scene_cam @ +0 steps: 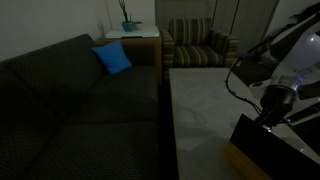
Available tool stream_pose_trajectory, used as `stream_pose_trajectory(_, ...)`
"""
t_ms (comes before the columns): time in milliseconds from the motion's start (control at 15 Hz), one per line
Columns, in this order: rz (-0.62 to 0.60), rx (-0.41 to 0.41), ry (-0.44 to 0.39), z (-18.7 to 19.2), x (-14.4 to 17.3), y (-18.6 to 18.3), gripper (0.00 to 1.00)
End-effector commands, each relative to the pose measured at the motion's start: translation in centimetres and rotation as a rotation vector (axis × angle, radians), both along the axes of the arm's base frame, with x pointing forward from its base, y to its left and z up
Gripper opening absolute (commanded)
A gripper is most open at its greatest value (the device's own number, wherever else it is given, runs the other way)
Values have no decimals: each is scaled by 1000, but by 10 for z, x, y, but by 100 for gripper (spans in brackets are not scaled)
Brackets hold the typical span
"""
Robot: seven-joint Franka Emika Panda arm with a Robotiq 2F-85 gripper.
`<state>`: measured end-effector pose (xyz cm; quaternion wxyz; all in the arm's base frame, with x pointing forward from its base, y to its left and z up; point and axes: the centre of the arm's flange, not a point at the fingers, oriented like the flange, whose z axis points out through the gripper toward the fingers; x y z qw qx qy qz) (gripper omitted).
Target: Place the lid of the silver container on the table, open the black book, then close the container
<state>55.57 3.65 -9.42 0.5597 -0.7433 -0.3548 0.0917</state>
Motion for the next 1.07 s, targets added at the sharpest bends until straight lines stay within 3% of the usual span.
stream_pose_trajectory(0,-11,14,17,-10,12,9,0)
stream_pose_trajectory(600,-13,1,24,-5,20,11,0)
stream_pose_trajectory(1000,33,48,42,4,22,11,0)
